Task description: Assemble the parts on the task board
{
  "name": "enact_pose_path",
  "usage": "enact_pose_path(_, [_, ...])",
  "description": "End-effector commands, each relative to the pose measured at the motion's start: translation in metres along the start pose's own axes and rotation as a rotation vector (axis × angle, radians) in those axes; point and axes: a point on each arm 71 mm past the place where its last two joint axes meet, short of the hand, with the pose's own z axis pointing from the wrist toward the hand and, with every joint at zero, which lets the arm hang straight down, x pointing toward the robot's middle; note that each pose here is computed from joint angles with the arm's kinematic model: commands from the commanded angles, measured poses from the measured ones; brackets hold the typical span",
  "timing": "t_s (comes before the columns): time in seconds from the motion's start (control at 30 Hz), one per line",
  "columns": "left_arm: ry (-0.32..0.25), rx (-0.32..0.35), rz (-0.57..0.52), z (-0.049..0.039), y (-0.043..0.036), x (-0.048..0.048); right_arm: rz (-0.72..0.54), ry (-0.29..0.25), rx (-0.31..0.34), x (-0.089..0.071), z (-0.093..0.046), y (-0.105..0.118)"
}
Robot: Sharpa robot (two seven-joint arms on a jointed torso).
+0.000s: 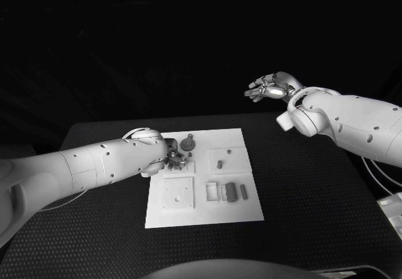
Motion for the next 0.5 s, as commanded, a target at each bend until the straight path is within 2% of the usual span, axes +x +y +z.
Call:
enact_pose_path(0.03, [0.008, -0.005, 0.038, 0.0006, 0.0007, 0.004, 0.004, 0.017, -0.014, 0.0012, -0.0002, 0.0011])
enact_pose_path(0.5, [0.0, 0.007, 0.029, 0.0001, -0.0017, 0.0084, 0.003, 0.022, -0.017, 0.0021, -0.0007, 0.0018])
